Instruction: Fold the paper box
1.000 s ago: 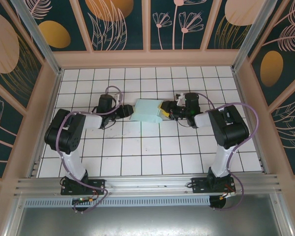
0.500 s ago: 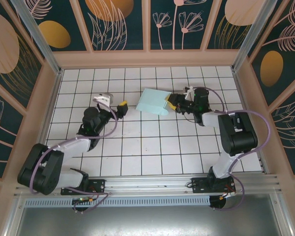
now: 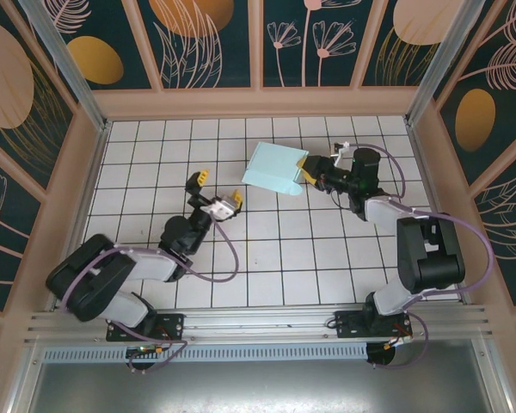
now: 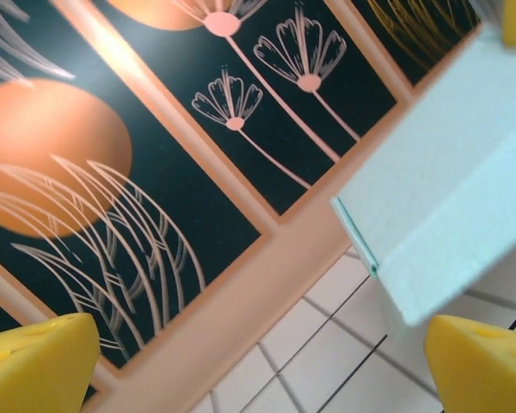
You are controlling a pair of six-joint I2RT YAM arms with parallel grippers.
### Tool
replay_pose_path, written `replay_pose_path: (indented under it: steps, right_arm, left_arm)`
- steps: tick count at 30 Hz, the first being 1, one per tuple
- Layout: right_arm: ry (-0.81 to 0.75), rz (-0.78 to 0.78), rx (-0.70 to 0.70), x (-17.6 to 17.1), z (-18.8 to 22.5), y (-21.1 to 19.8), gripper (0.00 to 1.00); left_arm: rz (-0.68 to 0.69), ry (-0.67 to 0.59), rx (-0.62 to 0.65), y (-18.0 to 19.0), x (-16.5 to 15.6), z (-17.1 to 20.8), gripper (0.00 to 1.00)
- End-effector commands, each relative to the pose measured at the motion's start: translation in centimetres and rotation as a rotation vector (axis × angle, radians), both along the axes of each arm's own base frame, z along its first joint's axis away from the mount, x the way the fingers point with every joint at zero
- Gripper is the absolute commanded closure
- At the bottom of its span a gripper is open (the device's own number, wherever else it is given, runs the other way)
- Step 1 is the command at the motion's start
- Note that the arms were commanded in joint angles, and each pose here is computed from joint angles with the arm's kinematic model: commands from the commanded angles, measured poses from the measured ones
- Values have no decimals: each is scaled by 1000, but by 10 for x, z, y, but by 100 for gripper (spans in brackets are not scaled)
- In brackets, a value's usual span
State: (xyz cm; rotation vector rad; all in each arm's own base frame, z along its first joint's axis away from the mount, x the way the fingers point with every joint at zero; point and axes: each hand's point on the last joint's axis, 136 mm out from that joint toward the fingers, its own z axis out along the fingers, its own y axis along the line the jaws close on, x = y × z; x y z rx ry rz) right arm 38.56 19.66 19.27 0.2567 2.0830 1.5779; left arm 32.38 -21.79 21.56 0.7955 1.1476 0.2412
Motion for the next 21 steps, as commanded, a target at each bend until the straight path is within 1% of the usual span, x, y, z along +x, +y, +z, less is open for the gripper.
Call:
replay_pose_path:
  steps: [1,4,6,7,12,17,21]
  right_arm:
    - [-38,39,21,-12,18,1,56]
    - [-50,60,32,-17,25,2,56]
    - [-50,72,37,-20,26,4,56]
    - [-45,80,42,-22,26,4,56]
    - [-35,99,84,-28,28,8,56]
    - [-26,108,102,-31,28,10,56]
    - [-20,117,108,-32,28,14,56]
  left_arm:
    - [187,-296,93,15,-8,43,3]
    - [227,-310,180,6,2,36,3]
    - [238,-321,187,2,6,39,4]
    - [238,-311,213,-3,11,31,5]
    - [257,-326,296,-17,24,20,6]
    - [257,-331,298,-25,30,19,10]
    - [224,-348,336,-35,28,13,11]
